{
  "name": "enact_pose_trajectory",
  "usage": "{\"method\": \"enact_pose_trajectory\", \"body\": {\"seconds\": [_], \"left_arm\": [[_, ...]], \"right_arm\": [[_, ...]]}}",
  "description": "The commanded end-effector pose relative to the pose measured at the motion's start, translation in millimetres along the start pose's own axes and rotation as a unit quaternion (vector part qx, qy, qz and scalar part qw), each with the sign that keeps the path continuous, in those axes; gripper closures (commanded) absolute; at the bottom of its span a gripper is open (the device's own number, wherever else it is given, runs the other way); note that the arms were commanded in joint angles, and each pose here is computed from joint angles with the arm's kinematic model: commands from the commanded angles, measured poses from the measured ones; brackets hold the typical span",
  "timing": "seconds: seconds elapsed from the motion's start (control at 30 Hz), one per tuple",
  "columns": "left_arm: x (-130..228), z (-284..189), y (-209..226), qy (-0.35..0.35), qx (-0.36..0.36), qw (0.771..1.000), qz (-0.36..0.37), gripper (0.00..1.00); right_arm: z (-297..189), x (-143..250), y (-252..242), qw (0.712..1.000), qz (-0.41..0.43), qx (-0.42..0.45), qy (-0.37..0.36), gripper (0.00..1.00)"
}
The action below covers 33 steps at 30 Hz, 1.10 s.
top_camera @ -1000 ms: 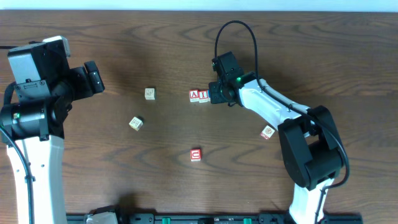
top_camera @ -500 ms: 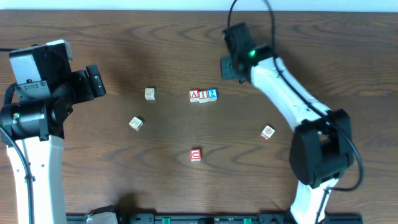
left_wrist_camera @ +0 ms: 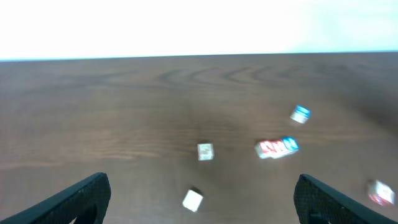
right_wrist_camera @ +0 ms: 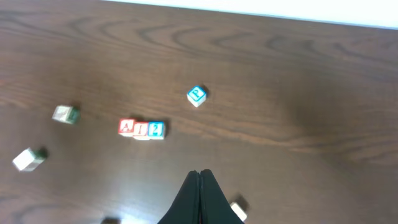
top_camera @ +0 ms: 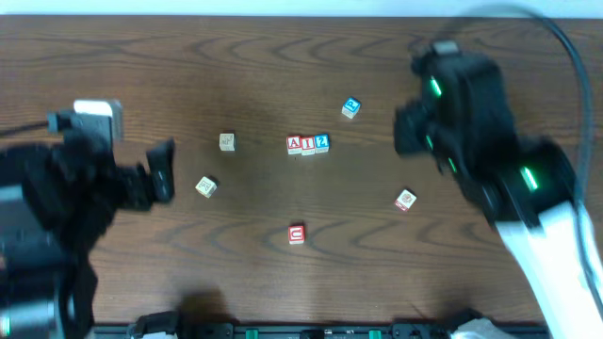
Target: Spell out Ai2
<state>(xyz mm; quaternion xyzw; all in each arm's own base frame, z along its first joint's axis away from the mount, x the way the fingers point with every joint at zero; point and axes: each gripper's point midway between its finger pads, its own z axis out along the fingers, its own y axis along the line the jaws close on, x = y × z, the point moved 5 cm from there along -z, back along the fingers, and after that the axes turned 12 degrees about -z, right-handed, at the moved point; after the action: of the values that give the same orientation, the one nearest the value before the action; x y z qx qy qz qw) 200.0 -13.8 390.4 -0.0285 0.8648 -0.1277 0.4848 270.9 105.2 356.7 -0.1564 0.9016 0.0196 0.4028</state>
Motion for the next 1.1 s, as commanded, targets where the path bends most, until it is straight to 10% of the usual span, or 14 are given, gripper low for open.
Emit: {"method": "enact_pose_trajectory", "body": {"seconds": [0.0,0.2,0.33,1.07], "left_arm": [[9.1,-19.3,-19.9,-0.004,0.043,0.997,0.062,0.05],[31.6,-31.3,-38.9,0.027,0.092,0.989,0.111,0.05],[29.9,-30.9,-41.4,0.023,0.098,0.988,0.116,0.05],[34.0,-30.8,-40.5,0.034,0.097,0.988,0.114,0.05]], "right_arm": [[-29.8,32.4,-2.4,1.000,0.009,0.009,-0.023,0.98],[-56.0,97.6,-12.4,0.998,0.037,0.017,-0.055,0.98],[-68.9,109.7,-15.4,0.995,0.059,0.013,-0.081,0.01],[-72.9,115.6,-16.5,0.995,0.058,0.013,-0.078,0.01]]}}
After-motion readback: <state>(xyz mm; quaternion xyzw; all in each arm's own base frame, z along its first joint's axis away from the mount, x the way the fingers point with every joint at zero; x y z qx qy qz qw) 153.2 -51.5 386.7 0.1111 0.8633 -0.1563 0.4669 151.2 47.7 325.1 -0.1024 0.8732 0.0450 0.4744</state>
